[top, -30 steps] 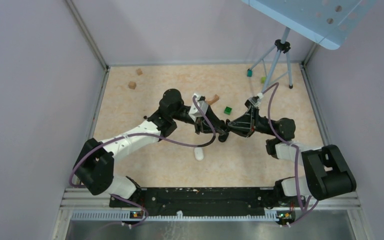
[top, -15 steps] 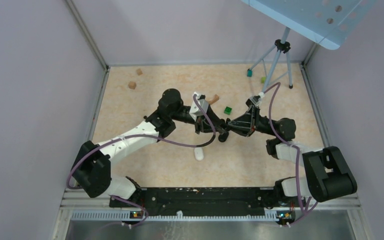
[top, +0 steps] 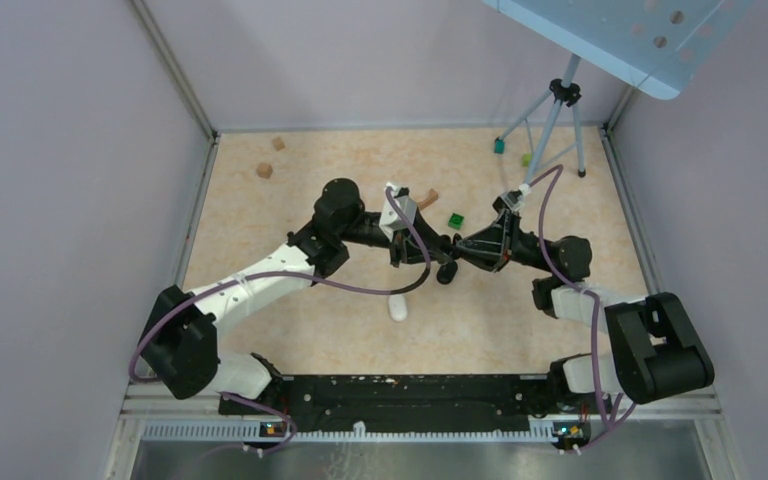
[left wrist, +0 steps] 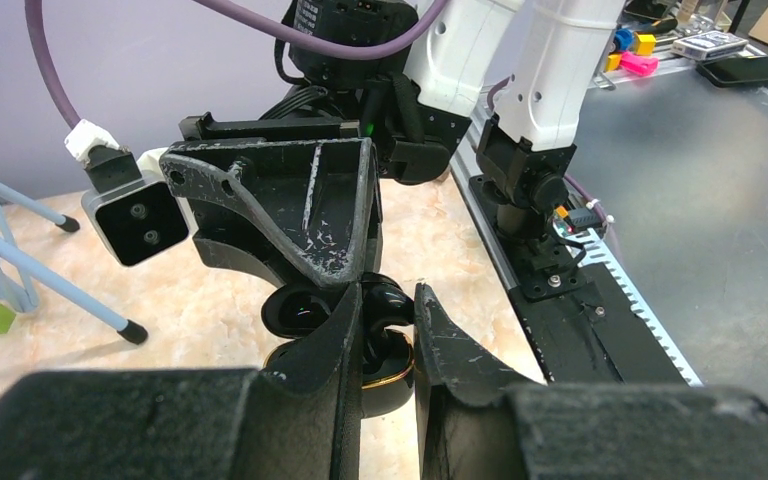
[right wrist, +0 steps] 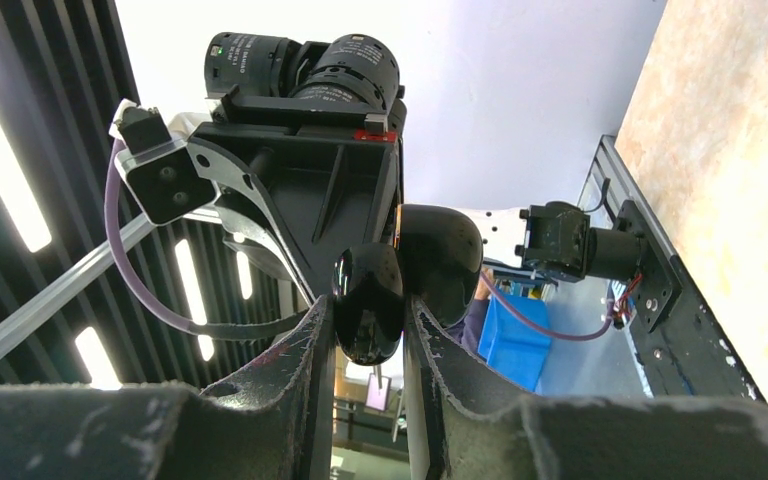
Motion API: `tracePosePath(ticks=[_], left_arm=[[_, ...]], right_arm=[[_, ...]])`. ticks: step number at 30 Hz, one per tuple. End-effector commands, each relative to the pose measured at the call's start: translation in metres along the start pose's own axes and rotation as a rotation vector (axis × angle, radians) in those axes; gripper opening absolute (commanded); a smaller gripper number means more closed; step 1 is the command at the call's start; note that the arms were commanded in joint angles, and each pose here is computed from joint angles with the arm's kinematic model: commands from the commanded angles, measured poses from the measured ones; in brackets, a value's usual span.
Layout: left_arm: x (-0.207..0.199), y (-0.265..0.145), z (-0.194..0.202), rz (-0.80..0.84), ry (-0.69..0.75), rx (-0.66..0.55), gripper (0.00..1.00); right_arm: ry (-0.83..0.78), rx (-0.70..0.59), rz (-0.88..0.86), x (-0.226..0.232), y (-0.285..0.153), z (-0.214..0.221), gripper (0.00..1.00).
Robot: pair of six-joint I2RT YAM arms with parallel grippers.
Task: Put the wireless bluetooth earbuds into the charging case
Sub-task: Insert the right earbud into the right side groove of the charging case.
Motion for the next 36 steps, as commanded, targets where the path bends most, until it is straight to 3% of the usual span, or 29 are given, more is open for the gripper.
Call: tracePosePath(ticks=[1, 18, 36], left_arm=[[0.004, -0.008, 0.010, -0.093, -0.024, 0.033, 0.00], [0.000, -0.009, 0.018, -0.114, -0.087, 0.032, 0.00], [-0.007, -0.019, 0.033, -0.258, -0.179, 0.005, 0.00]], right_arm=[[-0.210, 0.073, -0.113, 0.024, 0.000, 0.014, 0.00], [-0.221, 0.066, -0.130, 0.028, 0.001, 0.013, 0.00], [-0.265, 0.071, -0.155, 0.033, 0.001, 0.017, 0.00]])
Point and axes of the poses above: each gripper's point midway between its finger pads, its own y axis out along the fingers, its own x axis along the line the jaws close on, z = x × y, the point moved 7 cm from there along -y, back along the fingers, and after that the axes turned 1 degree about y, right-handed, at the moved point
